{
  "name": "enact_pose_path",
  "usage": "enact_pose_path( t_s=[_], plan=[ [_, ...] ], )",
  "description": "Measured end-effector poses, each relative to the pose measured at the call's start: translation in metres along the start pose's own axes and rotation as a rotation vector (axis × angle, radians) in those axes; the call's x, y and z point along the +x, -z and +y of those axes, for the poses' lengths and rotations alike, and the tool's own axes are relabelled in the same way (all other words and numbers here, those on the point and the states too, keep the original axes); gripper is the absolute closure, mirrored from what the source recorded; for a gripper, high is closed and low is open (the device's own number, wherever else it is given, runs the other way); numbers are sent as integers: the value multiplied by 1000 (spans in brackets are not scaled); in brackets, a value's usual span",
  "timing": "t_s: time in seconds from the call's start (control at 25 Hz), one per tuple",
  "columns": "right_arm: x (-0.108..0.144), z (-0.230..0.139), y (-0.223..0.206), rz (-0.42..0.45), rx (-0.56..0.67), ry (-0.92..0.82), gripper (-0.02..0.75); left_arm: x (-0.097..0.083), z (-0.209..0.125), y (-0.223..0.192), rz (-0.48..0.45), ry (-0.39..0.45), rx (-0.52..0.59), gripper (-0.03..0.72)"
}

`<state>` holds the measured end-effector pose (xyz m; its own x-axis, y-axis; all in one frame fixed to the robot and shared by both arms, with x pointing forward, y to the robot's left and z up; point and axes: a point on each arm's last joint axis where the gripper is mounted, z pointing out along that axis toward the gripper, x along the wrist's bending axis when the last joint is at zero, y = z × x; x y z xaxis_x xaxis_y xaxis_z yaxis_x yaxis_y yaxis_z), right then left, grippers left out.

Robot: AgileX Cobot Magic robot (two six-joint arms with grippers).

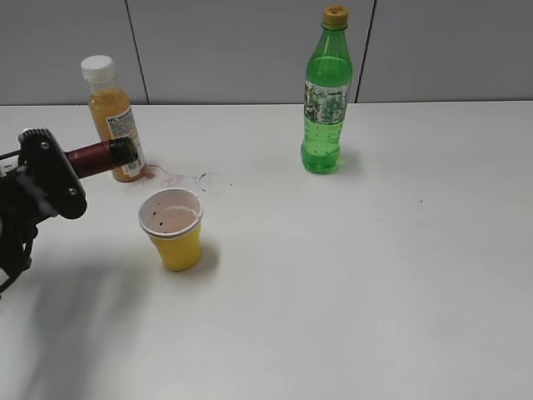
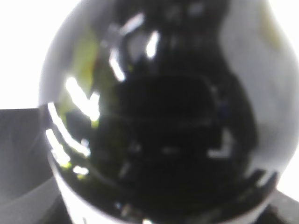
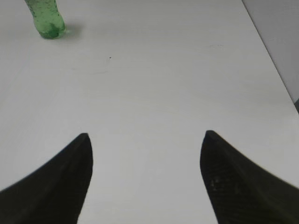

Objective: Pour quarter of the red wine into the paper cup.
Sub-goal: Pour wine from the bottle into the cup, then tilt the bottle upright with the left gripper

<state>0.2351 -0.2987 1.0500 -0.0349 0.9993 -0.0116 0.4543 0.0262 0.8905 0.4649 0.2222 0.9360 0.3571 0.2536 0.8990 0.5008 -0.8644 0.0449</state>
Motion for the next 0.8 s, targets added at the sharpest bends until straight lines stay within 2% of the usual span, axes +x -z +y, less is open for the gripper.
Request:
enact_pose_path(
  t_s=[0.24,0.52,0.8],
  plan=[
    [0,0,0,0,0,0,192,1,8,-3,5,3,0,156],
    [0,0,0,0,0,0,192,-3,16,-2,4,-35,-16,156],
    [0,0,0,0,0,0,192,-7,19,-1,32,-122,-6,156]
  ],
)
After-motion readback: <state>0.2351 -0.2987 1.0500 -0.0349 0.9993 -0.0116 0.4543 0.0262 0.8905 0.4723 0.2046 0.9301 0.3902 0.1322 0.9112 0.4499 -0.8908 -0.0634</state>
